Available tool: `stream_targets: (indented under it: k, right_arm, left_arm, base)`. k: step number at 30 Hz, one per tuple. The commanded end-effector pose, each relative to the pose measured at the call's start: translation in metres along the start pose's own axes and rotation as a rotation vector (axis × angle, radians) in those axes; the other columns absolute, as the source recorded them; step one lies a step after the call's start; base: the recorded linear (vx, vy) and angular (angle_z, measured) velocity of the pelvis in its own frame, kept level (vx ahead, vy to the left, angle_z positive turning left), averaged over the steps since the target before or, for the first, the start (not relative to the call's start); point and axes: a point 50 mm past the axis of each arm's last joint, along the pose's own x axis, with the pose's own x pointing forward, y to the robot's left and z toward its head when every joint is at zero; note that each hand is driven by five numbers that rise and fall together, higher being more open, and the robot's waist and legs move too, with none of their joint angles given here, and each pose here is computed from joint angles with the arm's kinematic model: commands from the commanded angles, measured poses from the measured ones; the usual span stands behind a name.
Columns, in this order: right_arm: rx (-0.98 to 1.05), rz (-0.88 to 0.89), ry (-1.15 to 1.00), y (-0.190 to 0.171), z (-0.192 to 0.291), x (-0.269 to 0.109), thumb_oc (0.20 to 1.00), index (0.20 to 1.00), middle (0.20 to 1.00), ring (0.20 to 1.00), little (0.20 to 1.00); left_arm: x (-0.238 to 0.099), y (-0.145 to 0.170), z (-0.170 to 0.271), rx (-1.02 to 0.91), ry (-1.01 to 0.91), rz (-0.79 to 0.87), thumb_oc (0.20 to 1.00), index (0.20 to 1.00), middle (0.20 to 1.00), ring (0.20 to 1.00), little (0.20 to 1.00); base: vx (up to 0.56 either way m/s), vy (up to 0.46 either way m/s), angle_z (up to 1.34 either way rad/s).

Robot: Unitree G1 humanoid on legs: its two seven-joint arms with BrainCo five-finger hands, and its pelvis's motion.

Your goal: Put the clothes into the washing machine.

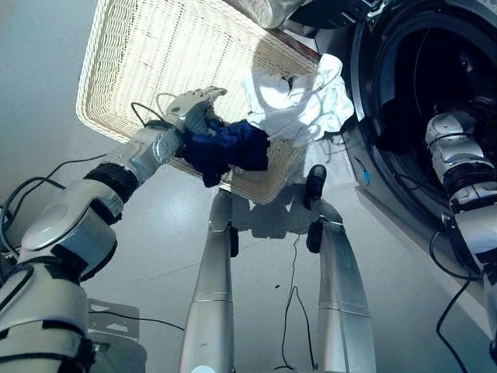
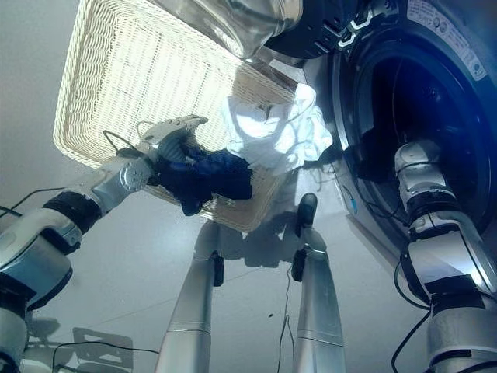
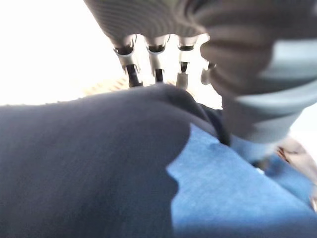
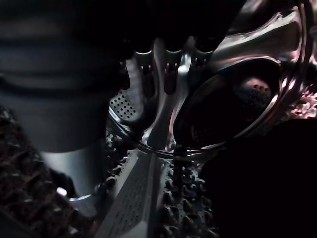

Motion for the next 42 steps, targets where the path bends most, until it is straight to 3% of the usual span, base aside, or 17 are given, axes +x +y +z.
stream_targets:
  k: [1,9,20,21,22,42]
  right_arm:
    - [0.014,-0.054,-0.118,-0.004,0.024,0.011,1.0,1.0,1.0,1.0,1.0]
    - [0.016,-0.051,-0.138,-0.002,0.029,0.007,1.0,1.0,1.0,1.0,1.0]
    - [0.0,-0.065,-0.136,-0.006,0.022,0.004,1.0,1.0,1.0,1.0,1.0]
    - [-0.001,-0.066,-0.136,-0.006,0.022,0.004,1.0,1.0,1.0,1.0,1.0]
    - [-0.002,-0.069,-0.136,-0.007,0.022,0.004,1.0,1.0,1.0,1.0,1.0]
    - [-0.026,-0.133,-0.114,-0.037,0.001,0.01,1.0,1.0,1.0,1.0,1.0]
  left_arm:
    - [-0.005,-0.058,0.006,-0.025,0.039,-0.298,0.2,0.2,0.2,0.2,0.2]
    - [-0.008,-0.057,0.002,-0.071,0.06,-0.349,0.2,0.2,0.2,0.2,0.2]
    - [-0.007,-0.039,0.008,-0.186,-0.01,-0.163,0.2,0.2,0.2,0.2,0.2]
    - [-0.008,-0.04,0.008,-0.204,-0.008,-0.156,0.467,0.467,0.467,0.467,0.467]
    - [-0.009,-0.04,0.008,-0.225,-0.01,-0.15,1.0,1.0,1.0,1.0,1.0]
    - [-0.04,-0.047,0.009,-0.135,-0.092,-0.161,1.0,1.0,1.0,1.0,1.0]
  base:
    - [0.0,0.0,0.0]
    - [0.0,0.0,0.0]
    - [0.0,0.0,0.0]
    - [0.0,0.0,0.0]
    - [0.0,0.0,0.0]
    - [0.0,-0.018,0.01]
